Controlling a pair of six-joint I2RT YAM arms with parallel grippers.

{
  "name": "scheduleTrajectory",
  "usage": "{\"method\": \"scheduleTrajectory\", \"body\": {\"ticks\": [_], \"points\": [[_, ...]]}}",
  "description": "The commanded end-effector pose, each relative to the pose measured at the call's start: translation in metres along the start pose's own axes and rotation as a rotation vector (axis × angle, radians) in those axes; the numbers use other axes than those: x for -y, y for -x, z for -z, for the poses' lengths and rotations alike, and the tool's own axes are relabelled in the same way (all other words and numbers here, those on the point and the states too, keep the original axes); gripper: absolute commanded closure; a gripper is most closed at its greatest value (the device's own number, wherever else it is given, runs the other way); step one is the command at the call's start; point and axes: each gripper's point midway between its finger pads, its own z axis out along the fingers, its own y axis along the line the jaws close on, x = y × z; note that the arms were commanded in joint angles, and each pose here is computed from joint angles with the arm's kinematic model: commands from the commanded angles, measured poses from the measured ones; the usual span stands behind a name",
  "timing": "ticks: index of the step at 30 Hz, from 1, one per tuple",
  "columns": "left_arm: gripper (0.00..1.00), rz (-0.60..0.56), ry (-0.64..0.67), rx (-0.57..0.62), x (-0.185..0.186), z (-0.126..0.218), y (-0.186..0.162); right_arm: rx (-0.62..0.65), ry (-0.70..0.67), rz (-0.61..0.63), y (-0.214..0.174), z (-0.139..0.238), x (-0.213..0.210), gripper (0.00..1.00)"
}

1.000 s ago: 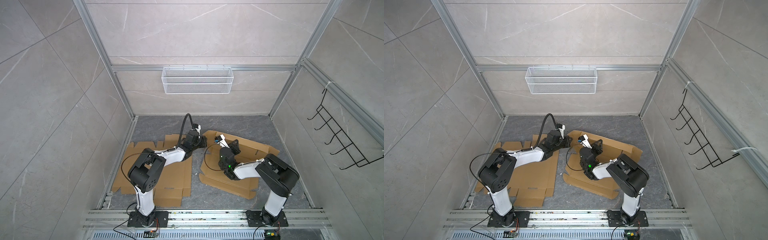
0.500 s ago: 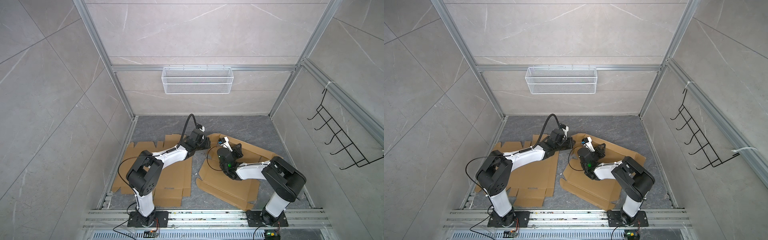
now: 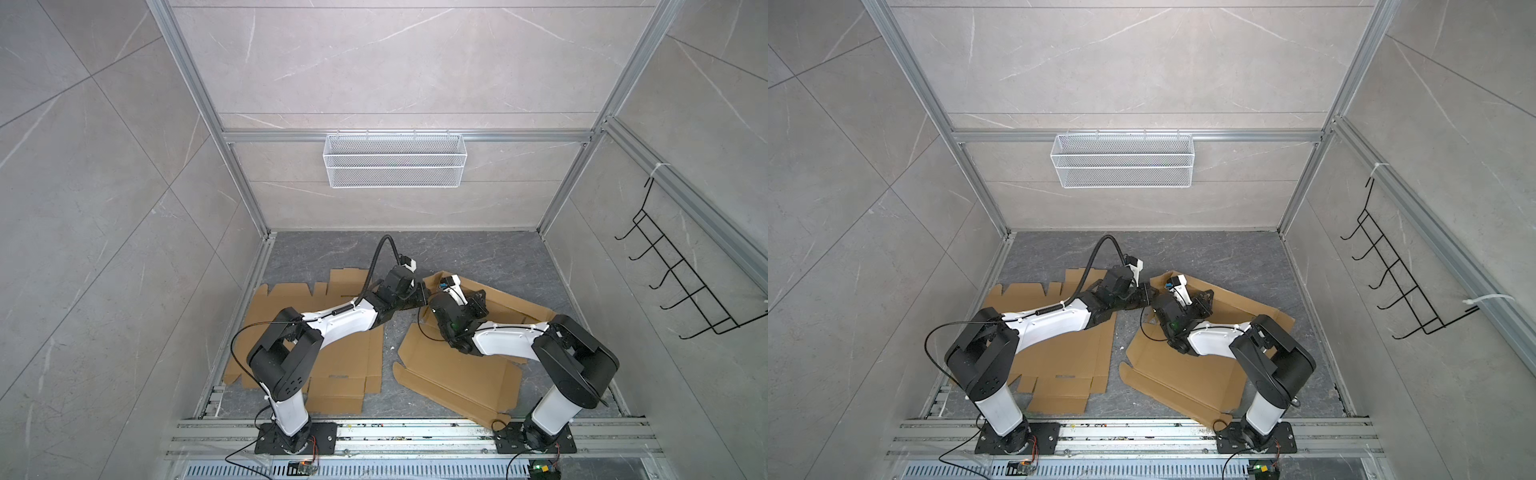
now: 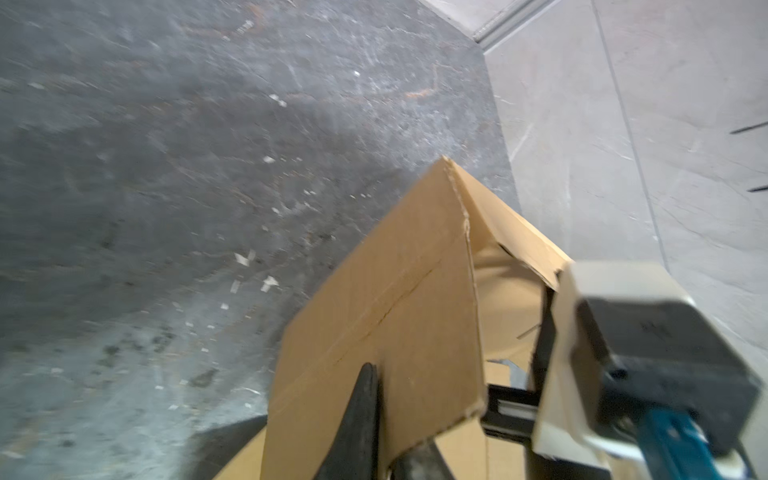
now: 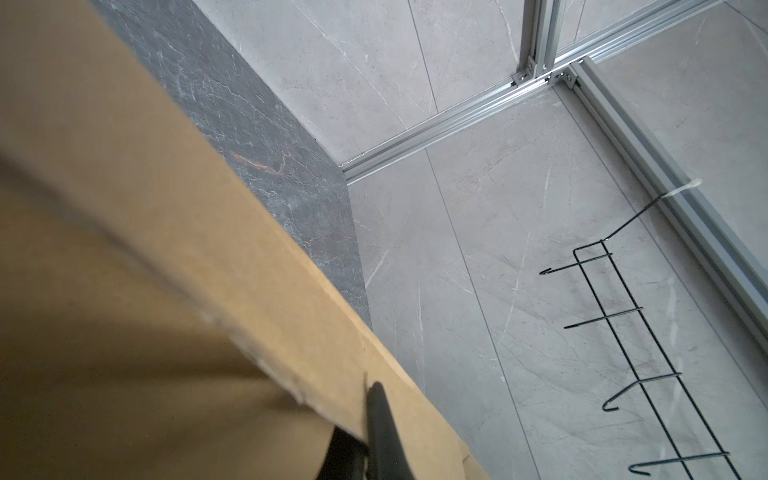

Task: Fold the paper box

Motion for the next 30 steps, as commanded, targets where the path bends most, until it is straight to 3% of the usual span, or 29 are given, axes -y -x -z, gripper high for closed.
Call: {"method": "scheduleTrajectory", "body": {"ticks": [1,8,16,25,30], "points": [[0.89,0.011,-0.084,-0.015,0.028,0.006,-0.018,-0.021,0.016,-0.013,-0.005,0.001,0.001,1.0],[0.9,-0.065,0.027,0.034,-0.016,0.008,-0.034,-0.052,0.067,-0.015,-0.013,0.006,0.007,1.0],[0.92,-0.136,0.054,0.093,-0.035,0.014,-0.037,-0.057,0.215,-0.044,-0.01,0.015,0.012,0.84],[0.92,-0.133,0.043,0.109,-0.048,0.011,-0.048,-0.009,0.418,-0.051,-0.004,0.034,0.008,0.86],[0.89,-0.139,0.037,0.109,-0.05,0.013,-0.05,0.028,0.366,-0.003,-0.003,0.038,0.01,0.93]]}}
